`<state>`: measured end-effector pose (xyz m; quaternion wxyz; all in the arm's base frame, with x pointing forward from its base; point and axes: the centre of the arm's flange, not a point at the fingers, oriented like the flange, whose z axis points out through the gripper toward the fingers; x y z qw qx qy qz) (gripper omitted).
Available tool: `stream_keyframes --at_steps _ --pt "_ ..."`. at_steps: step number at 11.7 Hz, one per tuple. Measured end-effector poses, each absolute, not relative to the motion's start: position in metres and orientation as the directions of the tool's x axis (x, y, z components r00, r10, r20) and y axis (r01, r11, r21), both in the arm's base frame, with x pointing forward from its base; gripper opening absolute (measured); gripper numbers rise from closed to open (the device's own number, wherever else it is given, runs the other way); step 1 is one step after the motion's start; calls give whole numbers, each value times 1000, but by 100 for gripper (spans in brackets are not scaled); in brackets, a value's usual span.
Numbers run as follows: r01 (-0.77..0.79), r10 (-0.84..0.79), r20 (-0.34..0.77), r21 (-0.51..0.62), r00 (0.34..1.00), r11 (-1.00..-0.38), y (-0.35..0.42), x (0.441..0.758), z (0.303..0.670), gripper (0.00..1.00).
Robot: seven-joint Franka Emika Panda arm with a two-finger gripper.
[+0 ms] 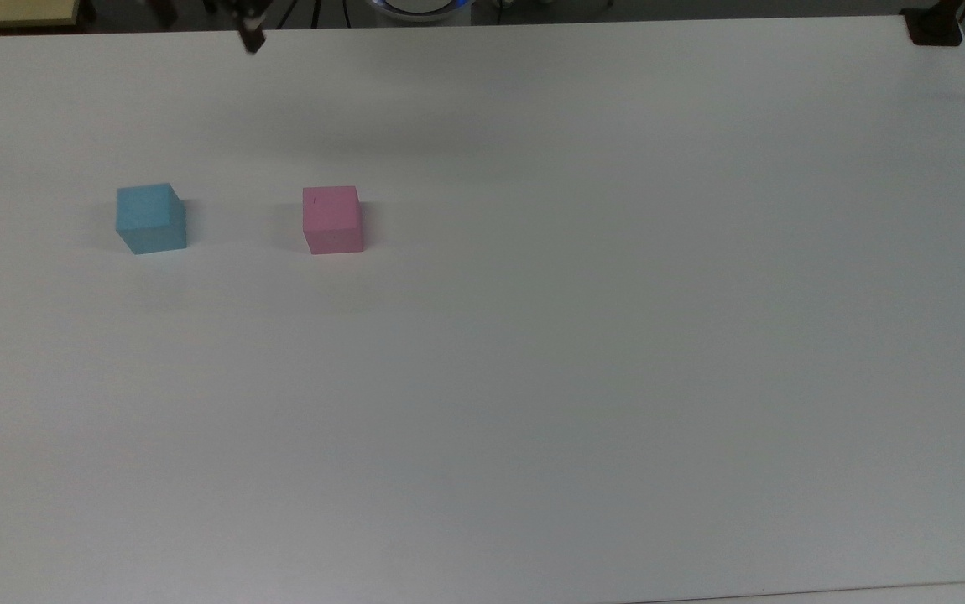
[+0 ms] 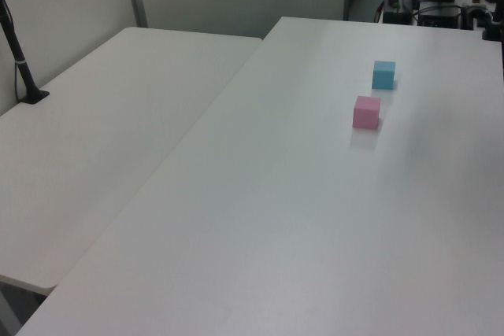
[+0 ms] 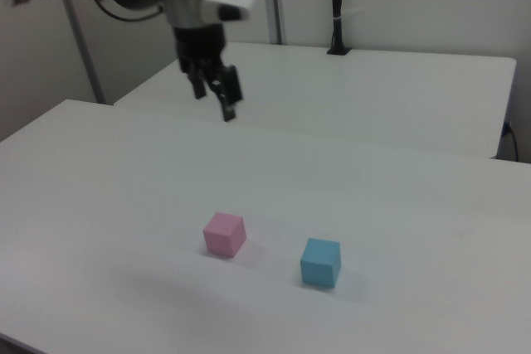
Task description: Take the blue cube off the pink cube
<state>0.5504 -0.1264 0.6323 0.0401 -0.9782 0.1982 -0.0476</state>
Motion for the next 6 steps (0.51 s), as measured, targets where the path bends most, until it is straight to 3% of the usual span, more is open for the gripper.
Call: stream_keyframes --at_steps 2,6 --pt "-364 -367 82 -43 927 -930 -88 537 654 100" --pt "-187 -183 84 41 979 -981 -69 544 645 100"
